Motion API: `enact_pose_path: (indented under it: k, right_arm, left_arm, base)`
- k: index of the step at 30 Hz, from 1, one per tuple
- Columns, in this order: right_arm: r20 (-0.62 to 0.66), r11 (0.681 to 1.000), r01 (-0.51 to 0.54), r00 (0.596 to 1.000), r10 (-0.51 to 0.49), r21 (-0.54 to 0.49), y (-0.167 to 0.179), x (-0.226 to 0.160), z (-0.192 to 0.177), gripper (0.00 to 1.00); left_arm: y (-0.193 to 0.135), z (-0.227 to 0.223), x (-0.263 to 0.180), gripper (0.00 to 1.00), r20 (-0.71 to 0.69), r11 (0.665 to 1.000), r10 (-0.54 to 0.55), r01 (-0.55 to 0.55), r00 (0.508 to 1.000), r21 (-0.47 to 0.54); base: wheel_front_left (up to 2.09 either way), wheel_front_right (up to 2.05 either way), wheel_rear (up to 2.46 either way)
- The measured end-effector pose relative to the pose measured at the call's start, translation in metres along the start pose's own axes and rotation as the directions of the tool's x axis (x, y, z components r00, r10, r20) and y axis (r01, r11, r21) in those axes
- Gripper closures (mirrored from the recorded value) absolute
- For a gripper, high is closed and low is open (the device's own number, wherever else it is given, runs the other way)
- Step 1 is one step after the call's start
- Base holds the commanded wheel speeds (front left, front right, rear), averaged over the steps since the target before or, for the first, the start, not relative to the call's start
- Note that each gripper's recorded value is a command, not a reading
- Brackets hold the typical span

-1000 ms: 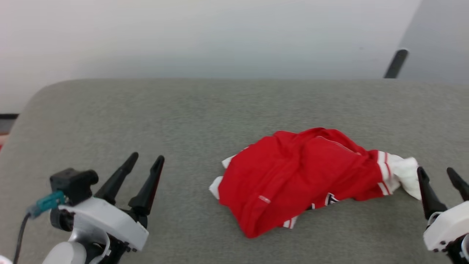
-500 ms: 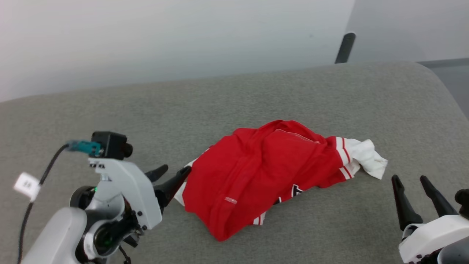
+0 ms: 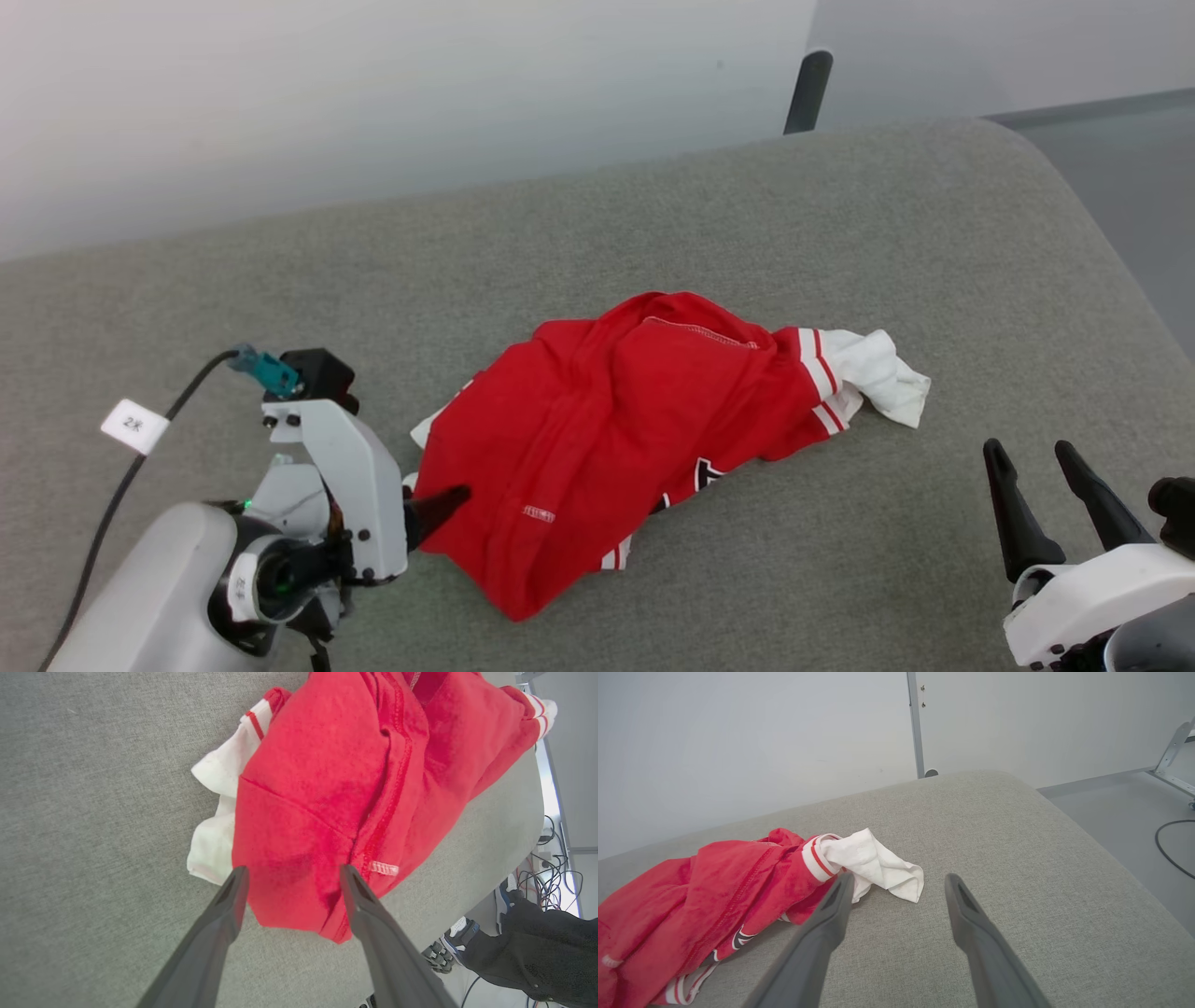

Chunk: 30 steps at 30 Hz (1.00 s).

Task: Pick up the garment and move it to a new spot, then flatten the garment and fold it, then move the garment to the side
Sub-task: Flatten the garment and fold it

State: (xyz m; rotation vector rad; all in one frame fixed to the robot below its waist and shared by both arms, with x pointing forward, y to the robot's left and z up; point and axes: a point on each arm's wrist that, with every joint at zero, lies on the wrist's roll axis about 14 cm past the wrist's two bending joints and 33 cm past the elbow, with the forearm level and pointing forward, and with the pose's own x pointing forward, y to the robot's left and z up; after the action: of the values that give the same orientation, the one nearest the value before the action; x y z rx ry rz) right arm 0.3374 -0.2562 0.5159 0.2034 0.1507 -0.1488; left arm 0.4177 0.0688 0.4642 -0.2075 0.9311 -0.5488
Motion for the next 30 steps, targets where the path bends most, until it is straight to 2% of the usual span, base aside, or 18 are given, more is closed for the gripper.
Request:
enact_pose_path:
  k: [9, 10, 11, 12, 15, 20, 28, 30]
  right_arm:
    - [-0.013, 1.0, 0.013, 1.0, -0.013, 0.008, -0.003, 0.005, -0.004, 0.0]
    - [-0.013, 1.0, 0.014, 1.0, -0.014, 0.009, -0.003, 0.006, -0.005, 0.0]
    - [-0.017, 1.0, 0.015, 1.0, -0.015, 0.01, -0.003, 0.006, -0.006, 0.0]
    - [-0.017, 1.0, 0.017, 1.0, -0.016, 0.01, -0.004, 0.006, -0.006, 0.0]
    - [-0.021, 1.0, 0.018, 1.0, -0.018, 0.01, -0.004, 0.008, -0.008, 0.0]
    - [-0.025, 1.0, 0.019, 0.999, -0.019, 0.012, -0.004, 0.009, -0.009, 0.0]
    - [-0.028, 1.0, 0.011, 1.0, -0.011, 0.018, -0.001, 0.015, -0.011, 0.0]
    - [-0.032, 1.0, 0.009, 0.999, -0.008, 0.025, 0.0, 0.017, -0.013, 0.0]
  left_arm:
    - [0.025, -0.022, 0.026, 0.0, -0.117, 0.998, 0.061, -0.064, 0.991, -0.022]
    - [0.026, -0.024, 0.028, 0.31, -0.128, 0.998, 0.057, -0.06, 0.99, -0.026]
    - [0.025, -0.026, 0.03, 0.94, -0.139, 0.998, 0.044, -0.051, 0.989, -0.044]
    - [0.022, -0.027, 0.032, 1.0, -0.142, 0.997, 0.025, -0.034, 0.99, -0.062]
    - [0.023, -0.027, 0.033, 1.0, -0.157, 0.998, 0.018, -0.029, 0.987, -0.062]
    - [0.02, 0.003, 0.028, 1.0, -0.093, 0.999, 0.021, -0.025, 0.995, -0.043]
    - [0.0, 0.062, 0.022, 1.0, 0.062, 0.999, -0.029, 0.028, 0.998, 0.03]
    - [-0.012, 0.087, 0.024, 1.0, 0.139, 0.996, -0.071, 0.062, 0.988, 0.07]
  base:
    - [0.0, 0.0, 0.0]
    - [0.0, 0.0, 0.0]
    - [0.0, 0.0, 0.0]
    - [0.0, 0.0, 0.0]
    - [0.0, 0.0, 0.0]
    - [0.0, 0.0, 0.0]
    - [0.0, 0.0, 0.0]
    - [0.0, 0.0, 0.0]
